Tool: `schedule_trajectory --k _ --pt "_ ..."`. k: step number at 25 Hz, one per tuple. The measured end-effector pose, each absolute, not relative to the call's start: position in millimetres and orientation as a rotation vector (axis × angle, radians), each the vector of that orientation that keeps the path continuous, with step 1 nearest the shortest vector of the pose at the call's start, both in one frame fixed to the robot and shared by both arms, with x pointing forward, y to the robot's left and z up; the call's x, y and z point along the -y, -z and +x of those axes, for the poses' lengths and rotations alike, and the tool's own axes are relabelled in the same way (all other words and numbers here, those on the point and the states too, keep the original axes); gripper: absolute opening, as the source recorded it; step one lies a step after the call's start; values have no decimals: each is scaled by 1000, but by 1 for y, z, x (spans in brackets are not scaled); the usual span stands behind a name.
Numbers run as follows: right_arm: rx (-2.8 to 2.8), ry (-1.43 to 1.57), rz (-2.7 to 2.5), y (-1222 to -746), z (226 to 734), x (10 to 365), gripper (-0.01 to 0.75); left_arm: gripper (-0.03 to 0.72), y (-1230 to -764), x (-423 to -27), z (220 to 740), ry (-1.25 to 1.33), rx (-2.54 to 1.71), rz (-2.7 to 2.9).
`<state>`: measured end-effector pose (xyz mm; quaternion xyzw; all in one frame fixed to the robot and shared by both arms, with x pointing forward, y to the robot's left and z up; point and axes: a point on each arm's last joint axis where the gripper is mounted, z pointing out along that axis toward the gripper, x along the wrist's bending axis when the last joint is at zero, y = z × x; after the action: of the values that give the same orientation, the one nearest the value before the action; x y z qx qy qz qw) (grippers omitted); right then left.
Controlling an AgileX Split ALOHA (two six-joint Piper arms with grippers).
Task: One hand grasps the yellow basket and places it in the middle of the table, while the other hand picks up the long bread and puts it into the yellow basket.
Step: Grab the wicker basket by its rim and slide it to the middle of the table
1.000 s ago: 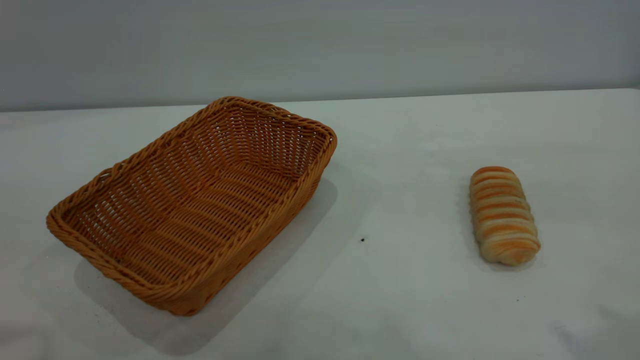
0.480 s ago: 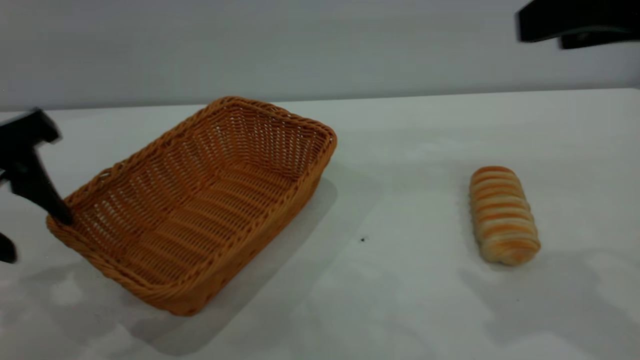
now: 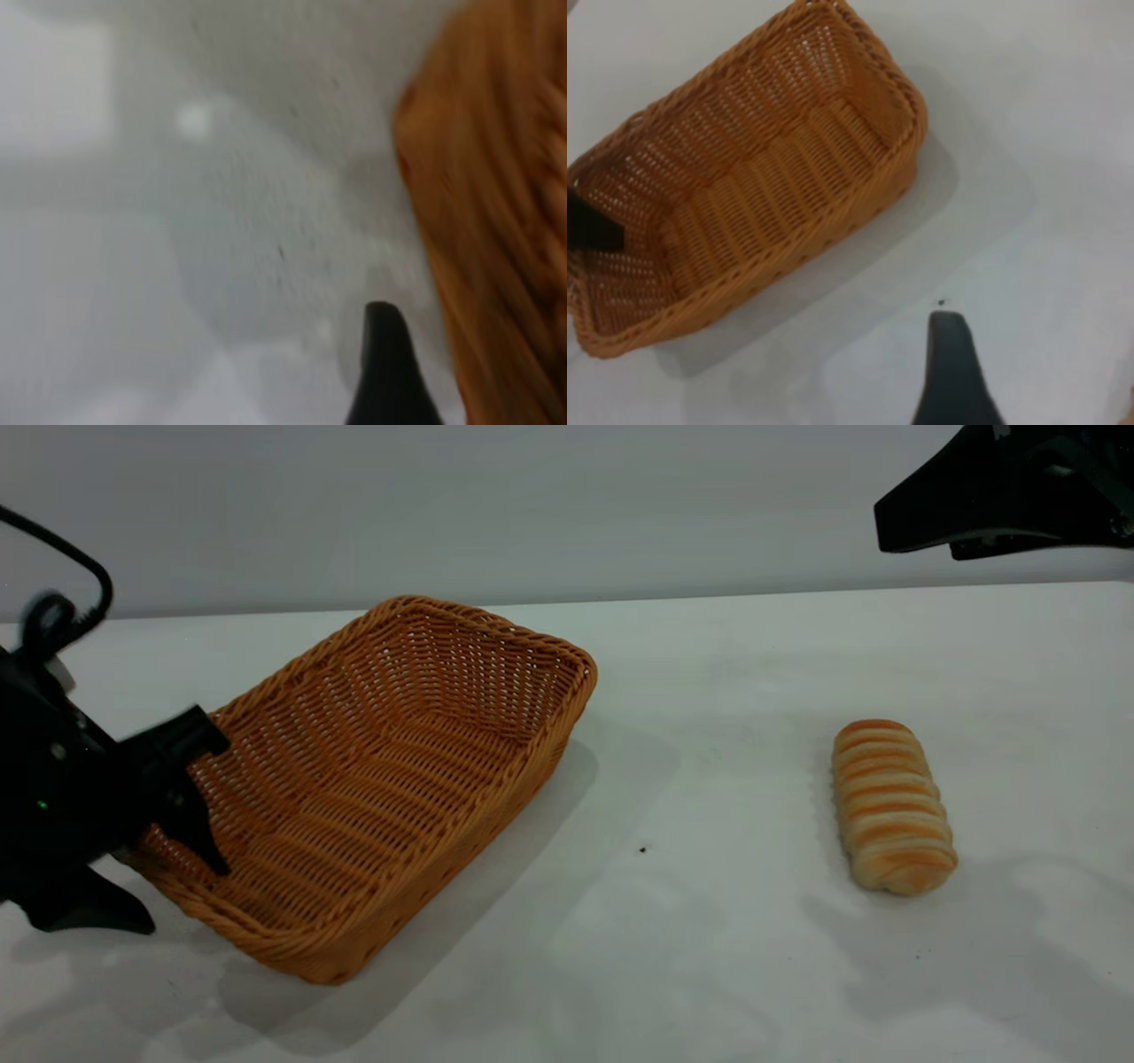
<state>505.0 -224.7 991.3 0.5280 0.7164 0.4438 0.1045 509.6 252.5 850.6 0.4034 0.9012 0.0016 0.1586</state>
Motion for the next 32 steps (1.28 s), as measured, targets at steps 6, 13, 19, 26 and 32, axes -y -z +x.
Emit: schedule_trajectory --k 6,13,19,26,32 --pt "-2109 -1308 1556 -992 506 225 558 356 -837 -253 510 -12 -2624 1106" --pt "-2097 -1294 1563 -991 506 226 558 104 -840 -253 516 -19 -2610 1087" --pt "-2043 -1202 1585 -988 510 233 558 105 -872 -241 559 -33 -2329 1526" --pt "-2012 -1008 1671 -958 544 240 537 105 -898 -224 622 25 -1976 2012" --pt "-2004 -854 1794 -910 584 254 532 105 -867 -213 643 165 -1897 2093"
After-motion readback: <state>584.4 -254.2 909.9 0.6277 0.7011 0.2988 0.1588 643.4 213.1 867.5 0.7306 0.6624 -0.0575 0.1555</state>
